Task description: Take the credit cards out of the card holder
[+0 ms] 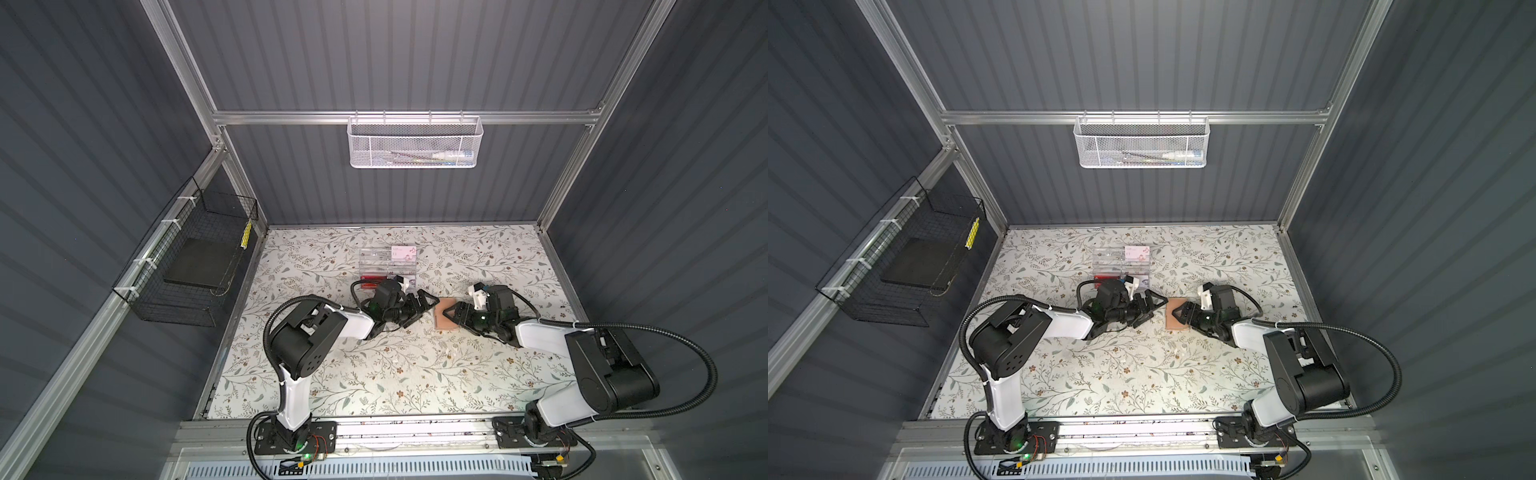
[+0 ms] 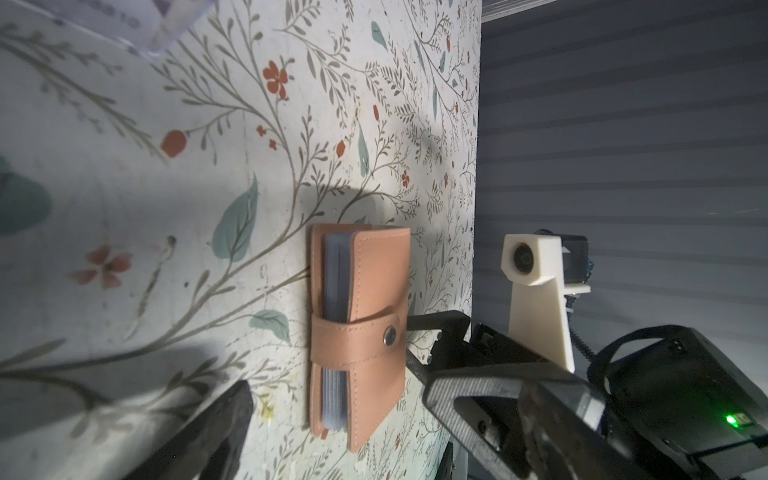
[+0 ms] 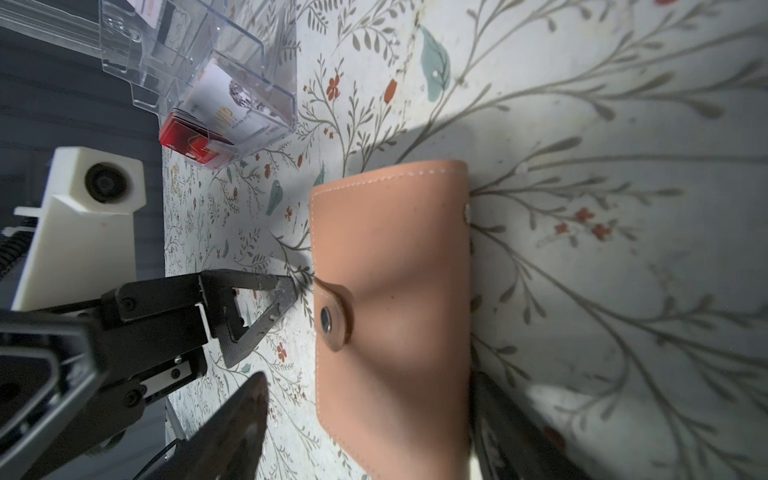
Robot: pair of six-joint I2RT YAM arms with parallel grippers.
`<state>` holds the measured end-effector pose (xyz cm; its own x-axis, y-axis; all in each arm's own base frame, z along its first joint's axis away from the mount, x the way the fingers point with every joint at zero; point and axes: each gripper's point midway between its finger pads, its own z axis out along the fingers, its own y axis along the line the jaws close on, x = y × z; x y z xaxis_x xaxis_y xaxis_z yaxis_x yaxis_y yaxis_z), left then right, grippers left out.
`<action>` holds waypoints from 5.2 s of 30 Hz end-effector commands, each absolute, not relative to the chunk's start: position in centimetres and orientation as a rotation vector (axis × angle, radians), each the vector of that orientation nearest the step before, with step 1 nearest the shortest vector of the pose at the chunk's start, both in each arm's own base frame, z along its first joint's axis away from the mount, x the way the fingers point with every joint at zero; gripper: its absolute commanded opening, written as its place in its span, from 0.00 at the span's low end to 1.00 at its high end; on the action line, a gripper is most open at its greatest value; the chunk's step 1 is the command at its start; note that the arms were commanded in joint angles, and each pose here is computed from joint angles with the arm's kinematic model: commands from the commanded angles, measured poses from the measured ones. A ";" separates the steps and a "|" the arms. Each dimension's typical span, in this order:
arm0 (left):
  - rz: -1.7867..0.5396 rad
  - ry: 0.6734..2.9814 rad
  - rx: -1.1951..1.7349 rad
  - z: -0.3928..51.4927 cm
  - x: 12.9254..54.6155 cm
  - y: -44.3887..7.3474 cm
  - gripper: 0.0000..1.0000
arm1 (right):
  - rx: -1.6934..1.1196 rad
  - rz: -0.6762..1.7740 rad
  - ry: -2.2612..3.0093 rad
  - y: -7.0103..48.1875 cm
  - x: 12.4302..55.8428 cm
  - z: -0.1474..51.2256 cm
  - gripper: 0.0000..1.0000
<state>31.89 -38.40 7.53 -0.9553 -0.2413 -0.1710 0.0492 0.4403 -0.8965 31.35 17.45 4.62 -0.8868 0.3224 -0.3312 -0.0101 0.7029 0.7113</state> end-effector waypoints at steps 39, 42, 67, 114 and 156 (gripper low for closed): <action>-1.559 2.446 -0.150 5.5 32.7 -41.1 1.00 | 0.212 1.312 2.357 21.8 32.5 3.6 0.45; -1.555 2.445 -0.150 5.5 32.7 -41.2 1.00 | 0.207 1.354 2.320 22.2 32.6 4.3 0.43; -1.375 2.335 -0.011 14.3 34.8 -36.8 1.00 | 0.081 1.298 2.238 21.9 30.9 10.0 0.04; -1.183 2.384 0.075 15.7 32.3 -38.3 0.87 | -0.316 0.428 2.133 20.4 31.5 17.7 0.00; -1.159 2.441 0.149 12.8 30.8 -41.3 0.23 | -0.296 0.415 2.134 20.1 31.6 17.0 0.00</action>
<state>31.18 -40.85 14.23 -0.8918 -0.1101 -0.4388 0.2813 0.6247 -0.7285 30.63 18.81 13.97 -0.6339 -0.1066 -0.7660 -0.3286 0.9337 0.1420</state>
